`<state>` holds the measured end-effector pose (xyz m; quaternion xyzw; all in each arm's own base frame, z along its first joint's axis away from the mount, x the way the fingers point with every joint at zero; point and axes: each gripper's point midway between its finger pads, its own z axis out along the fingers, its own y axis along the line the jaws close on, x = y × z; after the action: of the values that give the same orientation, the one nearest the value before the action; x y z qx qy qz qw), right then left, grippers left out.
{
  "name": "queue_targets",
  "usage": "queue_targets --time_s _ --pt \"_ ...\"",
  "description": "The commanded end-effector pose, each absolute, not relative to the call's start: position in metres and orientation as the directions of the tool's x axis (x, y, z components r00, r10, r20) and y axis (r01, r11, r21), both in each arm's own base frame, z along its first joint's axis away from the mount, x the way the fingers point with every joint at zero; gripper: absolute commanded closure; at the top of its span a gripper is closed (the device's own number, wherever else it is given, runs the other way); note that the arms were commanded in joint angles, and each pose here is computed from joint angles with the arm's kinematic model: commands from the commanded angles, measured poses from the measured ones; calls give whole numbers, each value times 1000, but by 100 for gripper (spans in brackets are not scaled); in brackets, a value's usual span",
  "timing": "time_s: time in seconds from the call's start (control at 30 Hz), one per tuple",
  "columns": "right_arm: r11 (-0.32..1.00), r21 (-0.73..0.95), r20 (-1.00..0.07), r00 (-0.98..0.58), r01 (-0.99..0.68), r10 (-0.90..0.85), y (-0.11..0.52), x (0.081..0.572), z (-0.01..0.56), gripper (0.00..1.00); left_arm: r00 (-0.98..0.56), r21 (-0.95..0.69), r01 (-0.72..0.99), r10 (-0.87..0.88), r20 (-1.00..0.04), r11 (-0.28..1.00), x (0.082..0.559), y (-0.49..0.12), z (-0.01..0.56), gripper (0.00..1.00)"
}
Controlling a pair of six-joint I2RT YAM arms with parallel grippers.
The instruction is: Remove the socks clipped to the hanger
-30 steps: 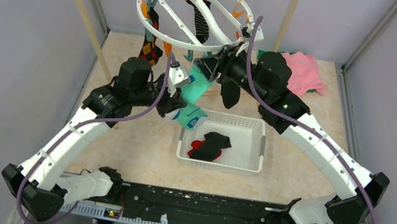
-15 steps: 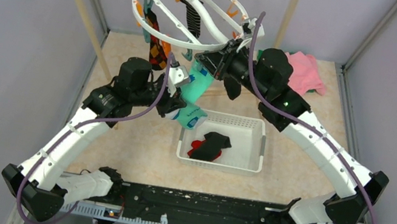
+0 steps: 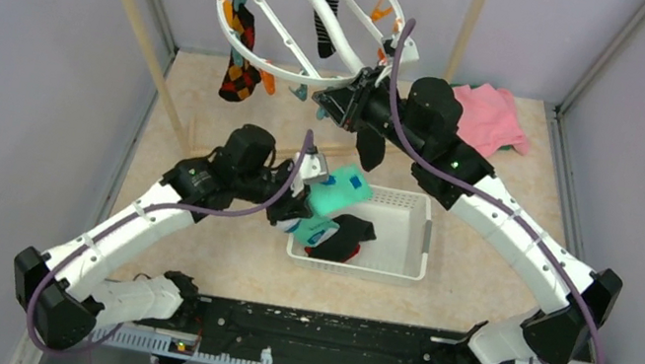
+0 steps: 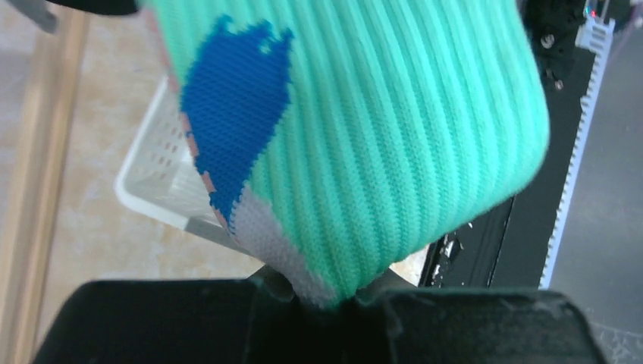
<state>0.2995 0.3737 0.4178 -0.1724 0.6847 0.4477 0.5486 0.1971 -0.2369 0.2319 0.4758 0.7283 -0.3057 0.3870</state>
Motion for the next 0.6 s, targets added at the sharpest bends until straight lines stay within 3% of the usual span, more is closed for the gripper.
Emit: queue_targets --time_s 0.0,0.1,0.2,0.23,0.3,0.33,0.47,0.57 --pt "527 421 -906 -310 -738 288 373 300 435 100 -173 -15 954 512 -841 298 193 -246 215 90" --pt "528 423 -905 -315 -736 285 373 300 433 100 -142 20 956 524 -840 292 200 -251 213 89" --pt "531 427 -904 -320 -732 285 372 299 432 100 -103 56 960 531 -841 276 208 -260 218 81" --pt "530 429 -902 -322 -731 286 372 299 431 98 -93 65 961 538 -837 268 210 -262 217 67" --pt "531 433 -900 -324 -728 290 370 298 431 84 -69 91 963 560 -826 253 211 -264 214 14" --pt "533 438 -898 -328 -724 293 369 297 430 76 -55 107 963 569 -820 247 212 -263 212 3" --pt "539 455 -890 -345 -709 298 362 293 424 51 -19 141 964 583 -813 227 211 -261 212 1" --pt "553 464 -886 -355 -692 298 354 288 416 40 7 166 962 586 -810 218 211 -258 221 1"
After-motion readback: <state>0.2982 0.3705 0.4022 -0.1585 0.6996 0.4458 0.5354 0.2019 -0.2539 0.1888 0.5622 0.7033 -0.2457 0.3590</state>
